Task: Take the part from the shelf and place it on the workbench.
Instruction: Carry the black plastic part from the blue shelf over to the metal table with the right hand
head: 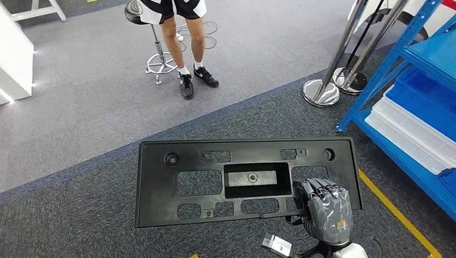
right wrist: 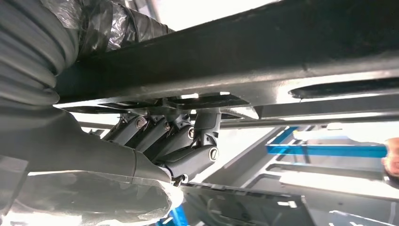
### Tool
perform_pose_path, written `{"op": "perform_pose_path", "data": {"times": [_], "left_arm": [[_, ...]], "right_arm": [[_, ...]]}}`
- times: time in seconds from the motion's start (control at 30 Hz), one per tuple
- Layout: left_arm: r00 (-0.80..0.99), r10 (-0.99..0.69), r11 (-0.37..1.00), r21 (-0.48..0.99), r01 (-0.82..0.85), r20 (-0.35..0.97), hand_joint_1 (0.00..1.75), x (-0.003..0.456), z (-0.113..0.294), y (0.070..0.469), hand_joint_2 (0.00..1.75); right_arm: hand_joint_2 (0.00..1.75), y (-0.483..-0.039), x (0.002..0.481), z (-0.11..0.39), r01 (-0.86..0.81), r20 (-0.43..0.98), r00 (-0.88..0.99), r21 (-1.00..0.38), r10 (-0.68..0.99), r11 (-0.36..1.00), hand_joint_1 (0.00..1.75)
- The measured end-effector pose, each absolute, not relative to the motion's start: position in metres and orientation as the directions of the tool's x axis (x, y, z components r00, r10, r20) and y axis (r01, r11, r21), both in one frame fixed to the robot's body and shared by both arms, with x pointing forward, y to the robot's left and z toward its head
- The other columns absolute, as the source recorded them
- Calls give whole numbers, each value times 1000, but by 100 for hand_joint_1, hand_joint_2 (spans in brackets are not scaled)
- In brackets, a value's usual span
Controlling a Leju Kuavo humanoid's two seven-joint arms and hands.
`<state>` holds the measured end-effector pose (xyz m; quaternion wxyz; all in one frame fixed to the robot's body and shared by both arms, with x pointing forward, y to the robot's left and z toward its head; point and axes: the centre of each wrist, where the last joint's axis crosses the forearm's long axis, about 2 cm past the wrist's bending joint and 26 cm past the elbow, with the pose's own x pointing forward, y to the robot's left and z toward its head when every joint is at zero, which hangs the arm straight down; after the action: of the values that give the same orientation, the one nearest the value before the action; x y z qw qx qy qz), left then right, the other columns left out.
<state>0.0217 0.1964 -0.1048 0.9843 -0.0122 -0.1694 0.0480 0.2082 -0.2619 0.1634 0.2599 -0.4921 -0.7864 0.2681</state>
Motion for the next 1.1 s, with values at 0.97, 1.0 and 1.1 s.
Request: {"op": "perform_pose_path", "data": {"times": [0.97, 1.0, 1.1], "left_arm": [[936, 75, 997, -42, -65, 343, 0, 23, -104, 195, 0], [936, 76, 997, -43, -65, 343, 0, 23, -104, 195, 0], [937, 77, 997, -44, -66, 340, 0, 21, -105, 194, 0]], "right_arm": [[175, -272, 207, 166, 645, 158, -359, -670, 920, 368, 175], [175, -273, 208, 166, 646, 158, -359, -670, 920, 367, 175], [175, -274, 208, 167, 647, 156, -356, -670, 921, 363, 175]]}}
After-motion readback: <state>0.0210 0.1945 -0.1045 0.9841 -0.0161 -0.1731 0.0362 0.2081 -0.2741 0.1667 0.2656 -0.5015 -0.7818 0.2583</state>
